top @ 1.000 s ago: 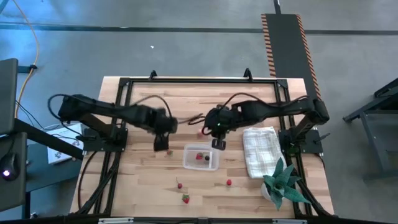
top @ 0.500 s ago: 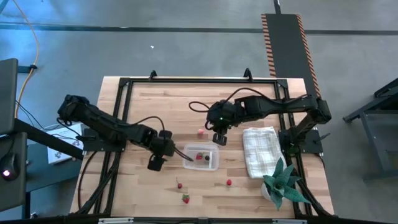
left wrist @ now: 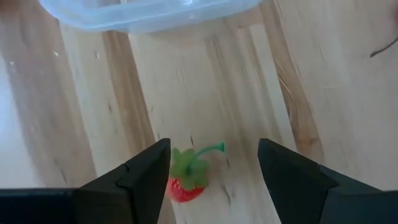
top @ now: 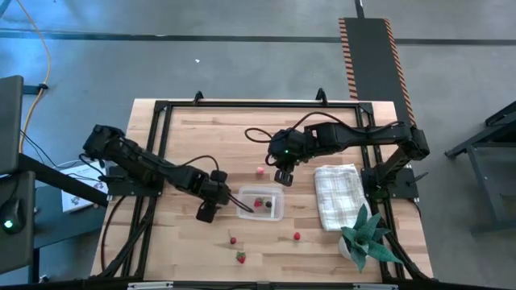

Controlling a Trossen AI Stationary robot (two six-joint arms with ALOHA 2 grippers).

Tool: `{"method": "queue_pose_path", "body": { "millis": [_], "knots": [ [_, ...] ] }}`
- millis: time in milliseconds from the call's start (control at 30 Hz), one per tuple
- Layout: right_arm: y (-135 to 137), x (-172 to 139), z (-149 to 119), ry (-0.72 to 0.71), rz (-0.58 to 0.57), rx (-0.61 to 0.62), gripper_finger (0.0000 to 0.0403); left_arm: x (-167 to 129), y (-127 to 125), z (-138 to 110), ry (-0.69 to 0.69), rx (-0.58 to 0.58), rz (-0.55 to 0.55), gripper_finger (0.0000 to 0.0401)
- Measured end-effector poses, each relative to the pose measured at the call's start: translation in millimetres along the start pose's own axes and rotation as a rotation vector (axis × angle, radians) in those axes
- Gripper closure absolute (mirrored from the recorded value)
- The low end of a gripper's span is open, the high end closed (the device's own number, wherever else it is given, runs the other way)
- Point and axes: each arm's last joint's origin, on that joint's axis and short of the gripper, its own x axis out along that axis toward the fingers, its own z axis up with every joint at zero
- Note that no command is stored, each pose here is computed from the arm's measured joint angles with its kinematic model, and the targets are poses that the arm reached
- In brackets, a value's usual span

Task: Pick and placing Produce into tupperware
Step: Put the middle left strawberry into the bin

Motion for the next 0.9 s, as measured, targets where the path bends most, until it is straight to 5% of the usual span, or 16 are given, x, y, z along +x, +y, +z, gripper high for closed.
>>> {"method": "queue_pose_path", "body": {
  "millis": [233,567,900],
  "knots": [
    [0,0,0,0.004,-0.001,-0.001,0.0313,7,0,-1,0.026,-0.003,0.008,0.0214],
    [0,0,-1,0.008,-0.002,-0.001,0.0313,7,0,-1,0.026,-0.099,0.009,0.0383],
    [0,0,-1,0.009,-0.002,-0.001,0.0313,-10,1,24,-0.019,-0.133,0.031,0.04]
  ]
}}
